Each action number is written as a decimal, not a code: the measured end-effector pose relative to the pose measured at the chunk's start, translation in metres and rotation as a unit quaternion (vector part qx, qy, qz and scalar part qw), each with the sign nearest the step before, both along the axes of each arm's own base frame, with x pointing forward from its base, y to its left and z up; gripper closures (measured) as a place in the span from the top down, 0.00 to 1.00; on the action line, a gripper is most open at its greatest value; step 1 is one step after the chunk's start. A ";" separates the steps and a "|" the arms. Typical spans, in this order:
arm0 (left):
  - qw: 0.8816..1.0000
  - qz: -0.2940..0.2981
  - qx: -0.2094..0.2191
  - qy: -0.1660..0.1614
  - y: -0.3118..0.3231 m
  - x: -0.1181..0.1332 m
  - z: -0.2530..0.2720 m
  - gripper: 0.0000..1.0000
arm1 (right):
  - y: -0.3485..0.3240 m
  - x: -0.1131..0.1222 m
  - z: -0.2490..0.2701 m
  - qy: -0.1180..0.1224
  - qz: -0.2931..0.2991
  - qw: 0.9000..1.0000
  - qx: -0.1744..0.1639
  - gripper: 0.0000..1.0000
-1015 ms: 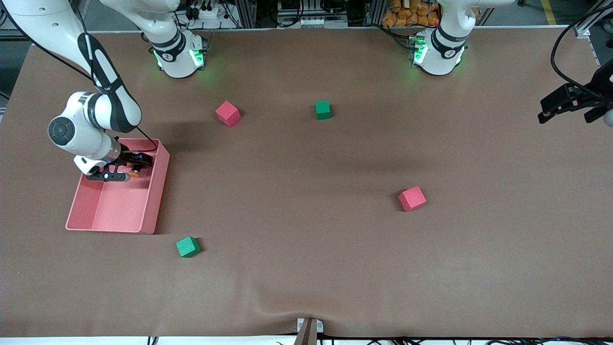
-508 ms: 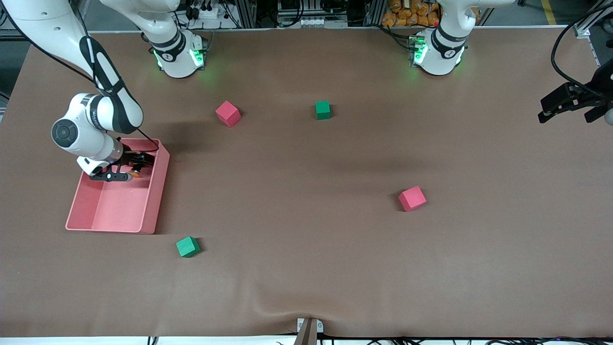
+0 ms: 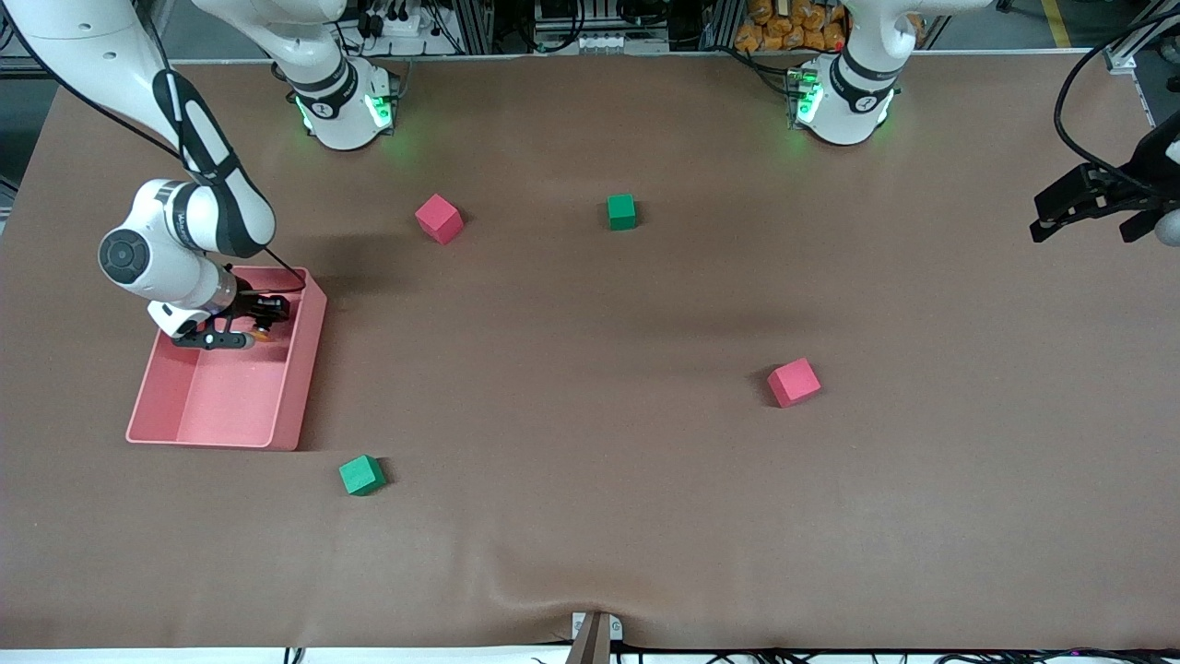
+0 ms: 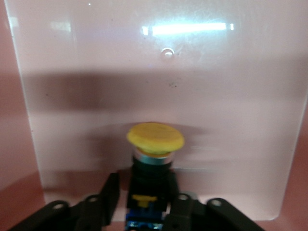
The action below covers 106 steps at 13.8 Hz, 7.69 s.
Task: Place and upright button with both arms
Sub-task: 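Lift the button out of the tray and carry it to mid-table, then lower the button onto the table and open the right gripper, then withdraw the right gripper while the left gripper reaches toward the button, then position the left gripper over the button and descend around it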
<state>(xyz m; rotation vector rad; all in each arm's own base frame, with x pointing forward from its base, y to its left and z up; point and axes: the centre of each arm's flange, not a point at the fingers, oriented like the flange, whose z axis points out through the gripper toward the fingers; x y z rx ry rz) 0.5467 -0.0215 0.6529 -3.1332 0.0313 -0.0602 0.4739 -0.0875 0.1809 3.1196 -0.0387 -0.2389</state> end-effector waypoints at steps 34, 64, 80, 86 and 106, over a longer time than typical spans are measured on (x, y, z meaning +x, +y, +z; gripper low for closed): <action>1.000 -0.016 0.001 0.006 -0.018 0.003 -0.008 1.00 | 0.347 0.103 0.179 -0.068 0.223 0.972 0.029 0.33; 0.999 -0.030 0.003 0.025 -0.037 0.023 -0.035 1.00 | 0.688 -0.018 0.027 -0.098 -0.007 0.989 0.113 0.99; 0.999 -0.035 0.000 0.024 -0.084 0.023 -0.042 1.00 | 0.465 0.102 0.291 -0.151 -0.008 0.988 0.036 1.00; 0.997 -0.039 0.008 0.059 -0.189 0.025 -0.098 1.00 | 0.273 0.106 0.381 -0.091 -0.014 0.995 0.025 1.00; 0.982 0.077 0.001 0.171 -0.340 0.018 -0.282 1.00 | 0.067 0.055 0.509 -0.090 0.078 0.993 0.009 1.00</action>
